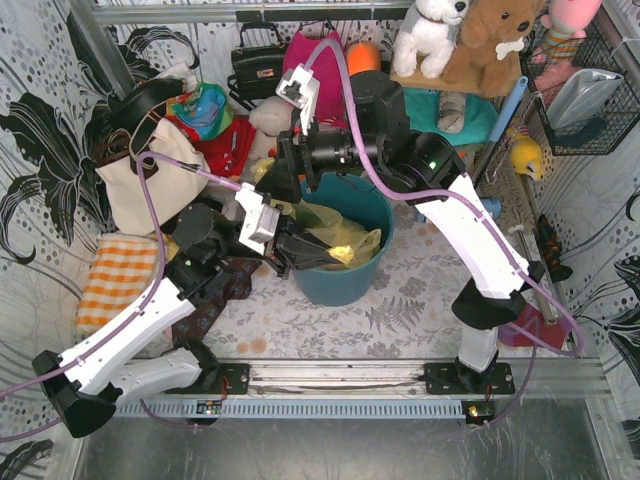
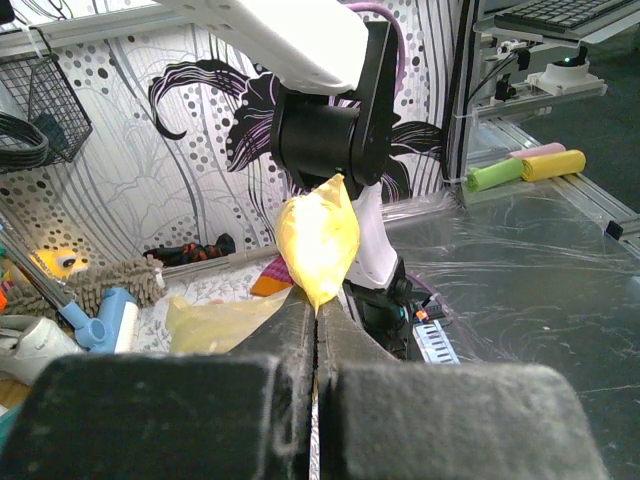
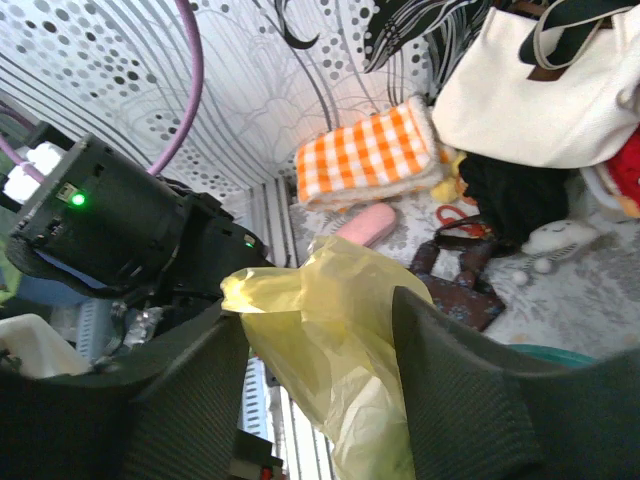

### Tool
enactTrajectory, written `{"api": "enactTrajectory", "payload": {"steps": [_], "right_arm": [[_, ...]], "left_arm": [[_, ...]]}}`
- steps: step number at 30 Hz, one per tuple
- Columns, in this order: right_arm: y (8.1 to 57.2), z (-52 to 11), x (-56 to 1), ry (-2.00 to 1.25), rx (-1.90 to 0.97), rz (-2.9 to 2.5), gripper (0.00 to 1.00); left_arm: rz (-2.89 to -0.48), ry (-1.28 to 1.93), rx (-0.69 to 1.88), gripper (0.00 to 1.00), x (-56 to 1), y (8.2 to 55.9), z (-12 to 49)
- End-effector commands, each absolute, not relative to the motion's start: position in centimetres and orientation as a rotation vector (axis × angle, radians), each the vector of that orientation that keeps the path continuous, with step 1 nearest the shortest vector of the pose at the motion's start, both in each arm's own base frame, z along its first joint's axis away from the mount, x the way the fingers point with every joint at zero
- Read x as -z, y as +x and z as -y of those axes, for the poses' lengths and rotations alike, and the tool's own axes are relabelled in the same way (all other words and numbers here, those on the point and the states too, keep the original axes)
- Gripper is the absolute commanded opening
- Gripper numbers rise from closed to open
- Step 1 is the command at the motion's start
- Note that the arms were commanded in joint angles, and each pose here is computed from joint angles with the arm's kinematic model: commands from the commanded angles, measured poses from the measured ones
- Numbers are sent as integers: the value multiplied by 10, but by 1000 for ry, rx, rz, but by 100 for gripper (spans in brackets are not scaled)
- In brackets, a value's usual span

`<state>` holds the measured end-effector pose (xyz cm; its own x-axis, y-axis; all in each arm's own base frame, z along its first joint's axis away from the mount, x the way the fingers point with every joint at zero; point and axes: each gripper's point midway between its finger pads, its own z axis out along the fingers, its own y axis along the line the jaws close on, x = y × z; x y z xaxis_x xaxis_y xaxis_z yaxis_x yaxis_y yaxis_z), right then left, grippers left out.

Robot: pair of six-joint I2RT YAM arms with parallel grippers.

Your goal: Tie the trash bag

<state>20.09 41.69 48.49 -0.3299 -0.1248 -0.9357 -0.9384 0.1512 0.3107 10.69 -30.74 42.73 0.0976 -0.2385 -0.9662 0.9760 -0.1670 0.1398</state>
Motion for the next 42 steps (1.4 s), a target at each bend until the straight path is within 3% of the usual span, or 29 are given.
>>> {"api": "enactTrajectory", "payload": {"steps": [1, 3, 8, 17, 42], "right_arm": [[203, -413, -503, -1019, -1234, -1554, 48], [205, -409, -508, -994, -1217, -1552, 30], [218, -393, -512, -878, -1125, -1589, 0], [230, -350, -506, -603, -1011, -1663, 0], [235, -295, -445, -60, -1095, -1671, 0]], "left_arm": [[-800, 1201, 1332, 0, -440, 102, 302], [-799, 1196, 1325, 0, -441, 103, 301], [-829, 1182, 1268, 0, -447, 111, 301], [-910, 1041, 1079, 0, -459, 146, 295], [-980, 831, 790, 0, -455, 204, 276]]}}
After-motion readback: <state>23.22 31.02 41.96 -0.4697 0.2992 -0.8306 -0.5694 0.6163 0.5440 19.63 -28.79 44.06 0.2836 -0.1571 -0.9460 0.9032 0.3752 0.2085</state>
